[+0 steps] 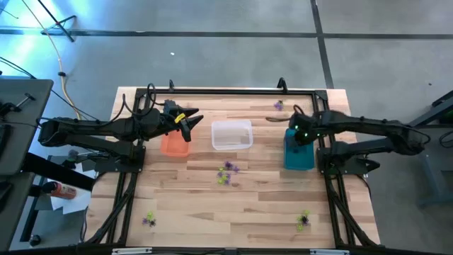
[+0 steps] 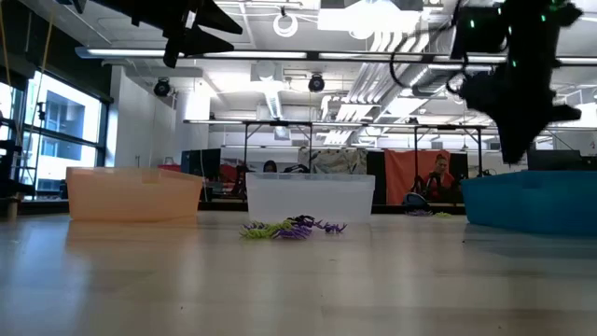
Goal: Sort Halloween decoration
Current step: Put the black spider toy into the blue bin
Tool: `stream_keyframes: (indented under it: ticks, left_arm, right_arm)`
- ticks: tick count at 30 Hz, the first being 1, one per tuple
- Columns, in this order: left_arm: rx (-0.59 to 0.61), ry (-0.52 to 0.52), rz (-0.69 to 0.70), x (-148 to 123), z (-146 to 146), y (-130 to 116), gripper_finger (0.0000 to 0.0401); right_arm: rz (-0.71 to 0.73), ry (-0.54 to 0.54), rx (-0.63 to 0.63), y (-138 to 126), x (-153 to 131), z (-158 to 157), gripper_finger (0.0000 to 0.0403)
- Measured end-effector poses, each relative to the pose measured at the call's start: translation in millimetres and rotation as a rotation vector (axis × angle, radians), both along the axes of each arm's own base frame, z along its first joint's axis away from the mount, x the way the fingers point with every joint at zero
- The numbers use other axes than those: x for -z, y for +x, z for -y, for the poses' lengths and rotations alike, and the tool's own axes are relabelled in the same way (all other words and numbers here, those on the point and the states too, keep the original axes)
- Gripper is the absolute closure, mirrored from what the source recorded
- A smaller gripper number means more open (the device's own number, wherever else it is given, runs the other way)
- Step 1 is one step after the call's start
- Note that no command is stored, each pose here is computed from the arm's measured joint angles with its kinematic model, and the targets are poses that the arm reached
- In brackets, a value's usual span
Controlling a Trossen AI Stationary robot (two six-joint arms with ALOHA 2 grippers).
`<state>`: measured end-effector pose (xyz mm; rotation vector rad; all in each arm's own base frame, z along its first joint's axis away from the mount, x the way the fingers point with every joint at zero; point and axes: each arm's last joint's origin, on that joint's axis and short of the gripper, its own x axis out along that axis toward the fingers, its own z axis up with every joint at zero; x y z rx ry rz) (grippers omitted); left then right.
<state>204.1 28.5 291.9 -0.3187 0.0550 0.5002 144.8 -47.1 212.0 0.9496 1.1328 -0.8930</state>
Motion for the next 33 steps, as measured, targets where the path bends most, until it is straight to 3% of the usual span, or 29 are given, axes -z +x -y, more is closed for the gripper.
stream_keyframes:
  ticks: [4,8,21,26,33]
  left_arm:
    - [0.000,0.001,0.000,0.0,0.0,0.0,0.0224]
    - [0.001,0.001,-0.001,0.0,0.0,0.0,0.0224]
    - [0.001,0.001,-0.001,0.0,0.0,0.0,0.0224]
    - [0.001,0.001,-0.001,0.0,0.0,0.0,0.0224]
    - [0.001,0.002,-0.002,0.1,0.1,0.0,0.0224]
  right_arm:
    - [0.007,0.054,0.074,-5.4,32.5,-1.4,0.0403]
    - [0.054,0.087,0.108,-5.8,47.8,-2.3,0.0403]
    - [0.046,0.006,0.192,-7.0,52.9,0.3,0.0390]
    - [0.044,-0.001,0.198,-7.1,52.9,0.5,0.0356]
    - [0.025,-0.049,0.203,-7.8,51.6,1.8,0.0269]
